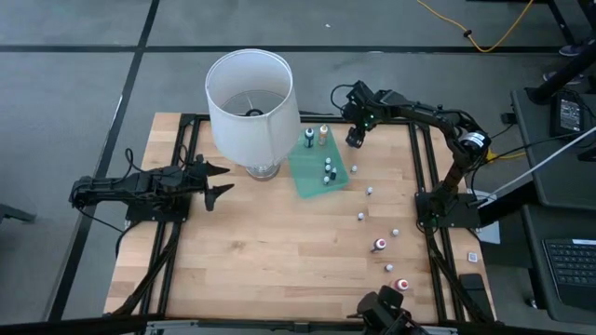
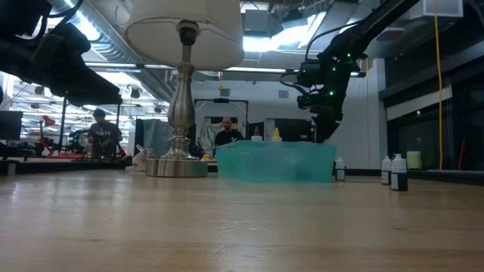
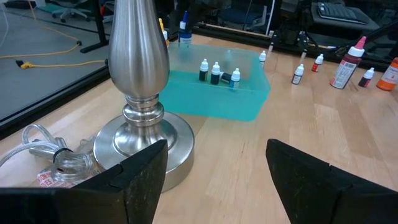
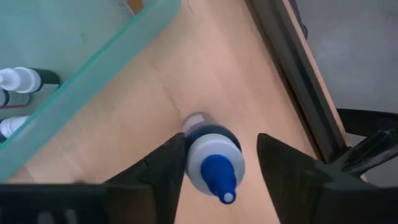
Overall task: Pick & Place food coloring
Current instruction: Put the large blue food coloring bottle into the green bin
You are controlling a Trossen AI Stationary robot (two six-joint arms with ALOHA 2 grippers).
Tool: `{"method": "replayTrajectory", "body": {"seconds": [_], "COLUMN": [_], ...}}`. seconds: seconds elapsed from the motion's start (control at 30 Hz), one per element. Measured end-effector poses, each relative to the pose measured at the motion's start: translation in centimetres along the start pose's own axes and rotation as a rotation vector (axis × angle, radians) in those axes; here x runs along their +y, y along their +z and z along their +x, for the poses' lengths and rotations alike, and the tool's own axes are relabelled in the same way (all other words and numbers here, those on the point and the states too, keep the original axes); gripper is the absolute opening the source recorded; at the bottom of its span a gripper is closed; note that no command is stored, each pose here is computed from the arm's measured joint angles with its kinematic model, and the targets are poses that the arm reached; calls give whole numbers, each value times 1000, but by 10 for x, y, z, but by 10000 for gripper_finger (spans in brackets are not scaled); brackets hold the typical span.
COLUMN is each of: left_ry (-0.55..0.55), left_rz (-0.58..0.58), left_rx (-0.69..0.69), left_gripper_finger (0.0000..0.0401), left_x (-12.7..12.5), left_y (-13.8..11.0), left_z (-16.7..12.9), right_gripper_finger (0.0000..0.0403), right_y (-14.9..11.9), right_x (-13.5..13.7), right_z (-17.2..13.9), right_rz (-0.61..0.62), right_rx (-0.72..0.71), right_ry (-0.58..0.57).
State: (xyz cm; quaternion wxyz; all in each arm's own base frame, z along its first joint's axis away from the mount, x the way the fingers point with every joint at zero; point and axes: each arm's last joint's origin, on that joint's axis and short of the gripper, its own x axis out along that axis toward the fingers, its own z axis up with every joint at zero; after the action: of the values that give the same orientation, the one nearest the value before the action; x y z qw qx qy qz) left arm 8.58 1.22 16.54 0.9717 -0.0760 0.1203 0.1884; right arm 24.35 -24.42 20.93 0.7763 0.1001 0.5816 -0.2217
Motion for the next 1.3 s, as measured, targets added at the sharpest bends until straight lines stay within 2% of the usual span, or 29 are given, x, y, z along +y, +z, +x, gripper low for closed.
{"method": "replayTrajectory", "body": {"seconds": [0.27,0.47,0.63,0.8,0.97,1.3], "left_ry": [0,0,0,0,0,0], "left_rz": [0,0,0,0,0,0], "left_rx": [0,0,0,0,0,0], "left_gripper_finger": [266,269,266,267,269,267], "left_x": [0,0,0,0,0,0], "left_y": [0,0,0,0,0,0], "left_z": [0,0,0,0,0,0], "right_gripper_finger": [123,123,139,123,123,124], "right_y": [-3,-5,-9,-12,-12,-9], "right_x": [1,2,3,5,9,16], "right_z": [-1,-4,-7,-13,-21,-56], "right_rz": [17,59,82,78,71,68], "right_rx": [33,44,75,84,78,104], "right_ry": [13,15,21,25,27,35]}}
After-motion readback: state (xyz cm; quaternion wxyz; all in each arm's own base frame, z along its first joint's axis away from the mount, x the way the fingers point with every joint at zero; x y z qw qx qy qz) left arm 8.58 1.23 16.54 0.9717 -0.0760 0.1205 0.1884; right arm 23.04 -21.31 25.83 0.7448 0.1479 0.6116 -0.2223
